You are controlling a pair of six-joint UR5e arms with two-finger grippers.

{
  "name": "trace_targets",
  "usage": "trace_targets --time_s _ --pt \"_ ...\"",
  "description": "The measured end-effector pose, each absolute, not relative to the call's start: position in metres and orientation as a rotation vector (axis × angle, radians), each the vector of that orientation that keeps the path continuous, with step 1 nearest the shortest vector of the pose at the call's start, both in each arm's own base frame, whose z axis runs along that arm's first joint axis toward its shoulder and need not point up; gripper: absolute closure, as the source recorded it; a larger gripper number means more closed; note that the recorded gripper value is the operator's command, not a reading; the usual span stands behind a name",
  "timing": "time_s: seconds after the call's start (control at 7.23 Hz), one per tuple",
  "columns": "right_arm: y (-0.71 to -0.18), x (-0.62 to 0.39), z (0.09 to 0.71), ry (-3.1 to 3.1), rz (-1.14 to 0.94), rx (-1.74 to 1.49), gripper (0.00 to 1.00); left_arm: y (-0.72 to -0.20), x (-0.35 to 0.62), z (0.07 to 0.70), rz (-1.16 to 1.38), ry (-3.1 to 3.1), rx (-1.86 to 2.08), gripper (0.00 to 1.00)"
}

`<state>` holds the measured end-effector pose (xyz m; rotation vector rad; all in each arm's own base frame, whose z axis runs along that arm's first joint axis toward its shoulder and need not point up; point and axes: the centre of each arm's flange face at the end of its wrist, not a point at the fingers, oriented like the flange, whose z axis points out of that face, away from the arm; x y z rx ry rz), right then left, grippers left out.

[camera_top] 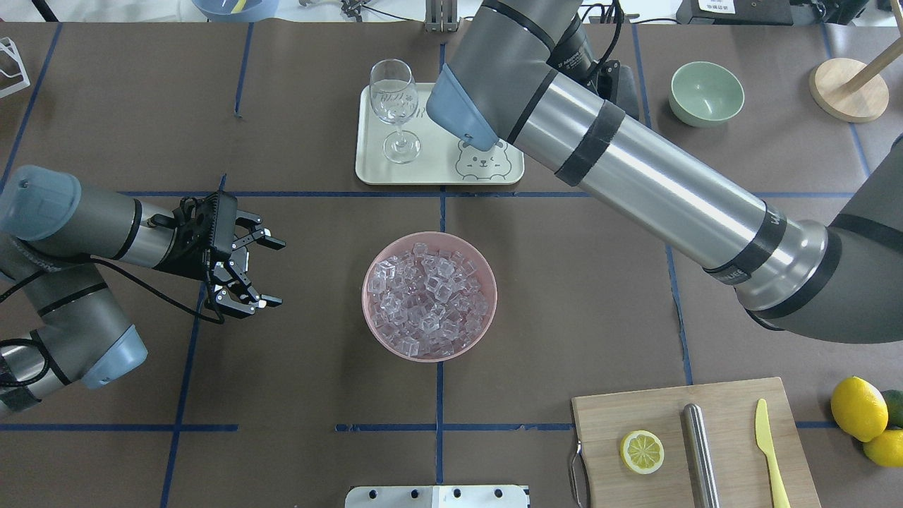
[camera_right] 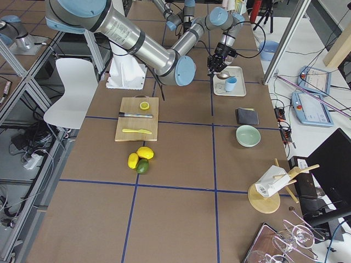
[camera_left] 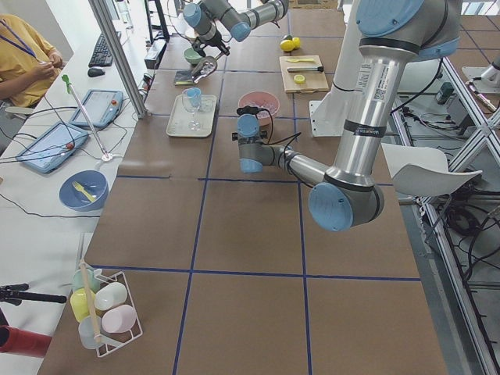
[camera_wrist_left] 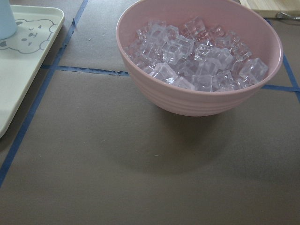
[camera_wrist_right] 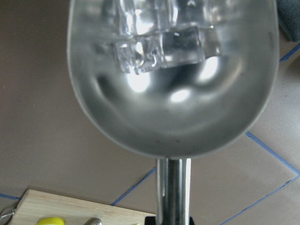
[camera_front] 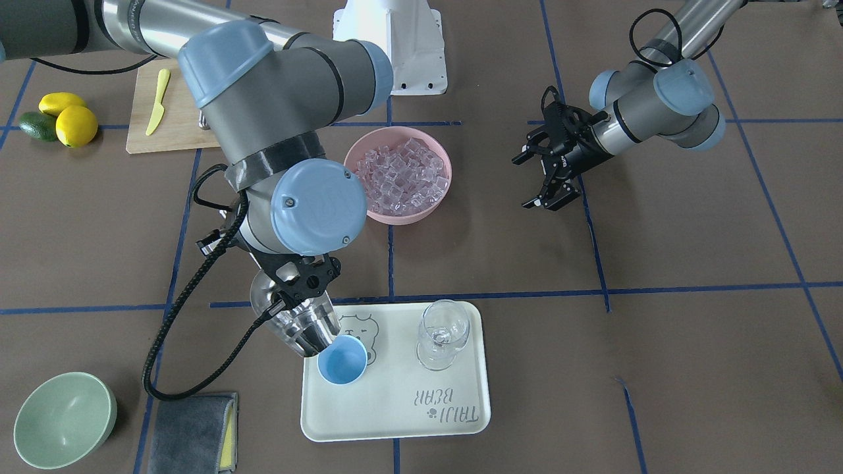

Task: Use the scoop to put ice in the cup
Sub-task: 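Tilt the scoop with the right gripper to pour ice into the blue cup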

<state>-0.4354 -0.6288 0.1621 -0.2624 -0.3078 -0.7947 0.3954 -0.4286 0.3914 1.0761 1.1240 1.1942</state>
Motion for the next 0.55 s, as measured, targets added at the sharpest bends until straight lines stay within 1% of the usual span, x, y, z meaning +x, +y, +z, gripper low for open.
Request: trace_targets --time_s 0.55 --pt "-0.6330 -0.4322 0.1673 -0.233 -0.934 -0.295 1.00 -0.4282 0.3949 0.3916 1.196 1.123 1.080 0.00"
